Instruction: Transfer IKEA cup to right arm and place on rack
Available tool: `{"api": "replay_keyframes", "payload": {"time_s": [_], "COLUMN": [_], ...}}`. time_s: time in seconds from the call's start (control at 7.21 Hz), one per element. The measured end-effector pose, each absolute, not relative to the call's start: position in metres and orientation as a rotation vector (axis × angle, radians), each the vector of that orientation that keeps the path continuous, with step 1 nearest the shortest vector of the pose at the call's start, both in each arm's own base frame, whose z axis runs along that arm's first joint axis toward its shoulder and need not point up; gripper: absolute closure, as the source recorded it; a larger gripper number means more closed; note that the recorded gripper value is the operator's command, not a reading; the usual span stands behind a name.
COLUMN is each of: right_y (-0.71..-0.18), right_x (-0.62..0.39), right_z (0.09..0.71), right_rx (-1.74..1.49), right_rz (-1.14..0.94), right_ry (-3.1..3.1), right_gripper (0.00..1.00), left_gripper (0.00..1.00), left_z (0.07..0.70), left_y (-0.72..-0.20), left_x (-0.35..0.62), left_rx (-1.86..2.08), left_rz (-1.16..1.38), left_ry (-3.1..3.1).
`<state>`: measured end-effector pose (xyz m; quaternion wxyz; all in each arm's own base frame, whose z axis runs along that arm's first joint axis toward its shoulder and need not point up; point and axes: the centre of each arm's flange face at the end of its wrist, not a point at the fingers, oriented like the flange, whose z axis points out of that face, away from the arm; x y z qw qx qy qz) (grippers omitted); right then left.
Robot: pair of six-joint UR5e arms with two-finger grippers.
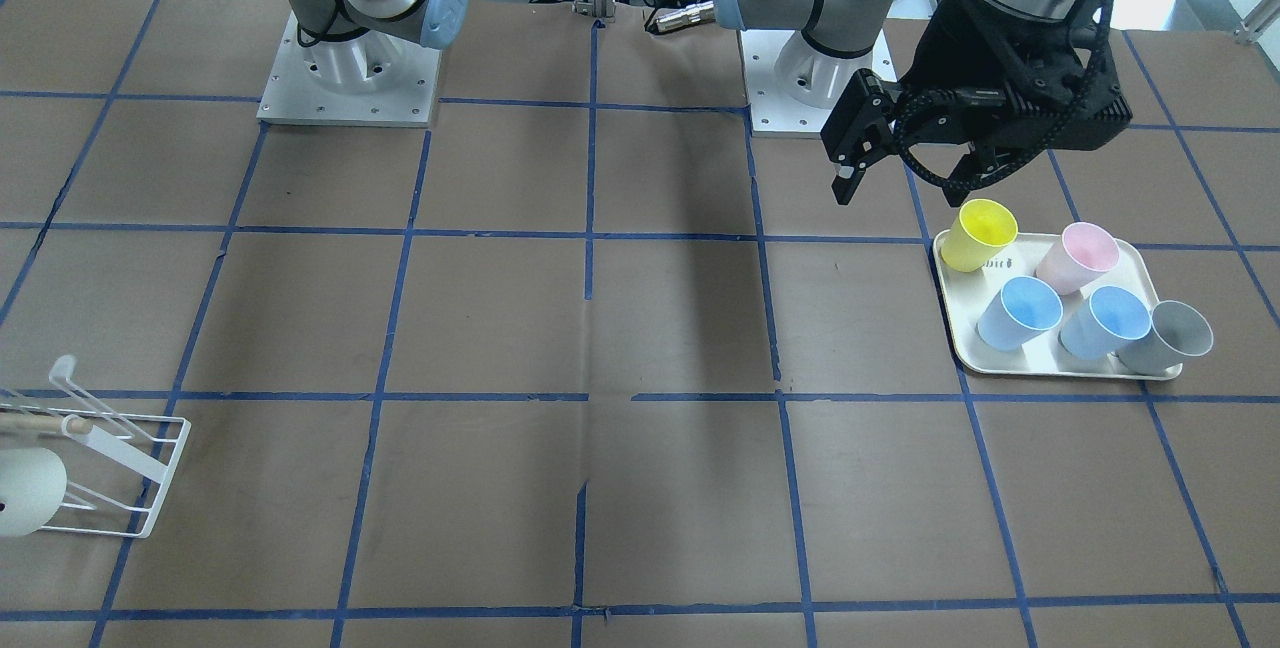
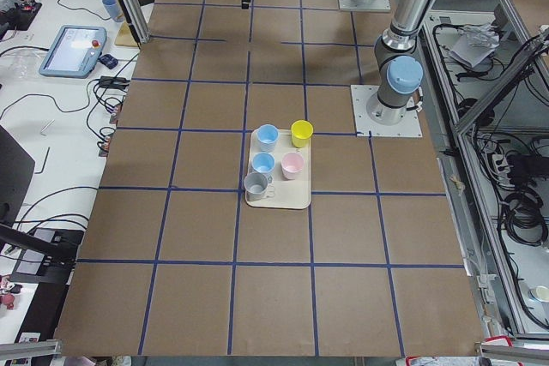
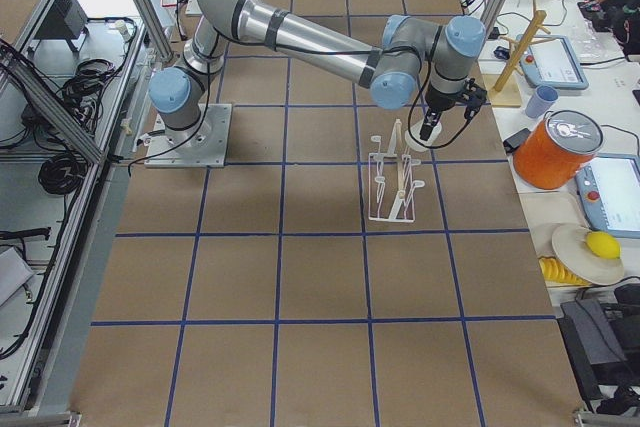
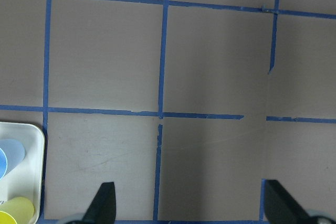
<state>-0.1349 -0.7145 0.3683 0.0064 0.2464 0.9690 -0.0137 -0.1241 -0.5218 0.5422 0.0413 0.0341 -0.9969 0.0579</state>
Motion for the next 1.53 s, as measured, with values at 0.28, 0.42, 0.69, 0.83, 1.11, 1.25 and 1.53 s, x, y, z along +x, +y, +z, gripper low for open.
{"api": "replay_keyframes", "payload": {"time_s": [0.28,0.42,0.69,0.83,1.11,1.25,1.53], "right_y": [-0.714,-0.714,-0.715,-0.714,-0.713,-0.713,-0.71], "right_x": [-0.135,-0.136,-0.136,-0.136,-0.137,-0.137,-0.136], "right_z": [0.365,0.365,0.365,0.365,0.367,0.374,0.389], "right_rx": [0.766,0.766,0.771,0.777,0.778,0.772,0.768], "right_rz": [-0.036,-0.041,-0.046,-0.037,-0.037,-0.052,-0.078], "right_ry": [3.034,3.034,3.032,3.03,3.03,3.033,3.044], "right_gripper": [0.54,0.12,0.0,0.0,0.0,0.0,0.0], "left_gripper": [0.0,0.0,0.0,0.0,0.0,0.0,0.0], "left_z": [0.542,0.542,0.542,0.542,0.542,0.541,0.541], "left_y": [-0.522,-0.522,-0.521,-0.521,-0.521,-0.521,-0.52], "left_x": [-0.124,-0.124,-0.124,-0.124,-0.124,-0.124,-0.124], "left_rx": [0.104,0.104,0.104,0.105,0.104,0.104,0.104], "left_rz": [0.178,0.178,0.176,0.176,0.175,0.174,0.173], "left_ry": [-3.051,-3.05,-3.049,-3.049,-3.049,-3.049,-3.049]}}
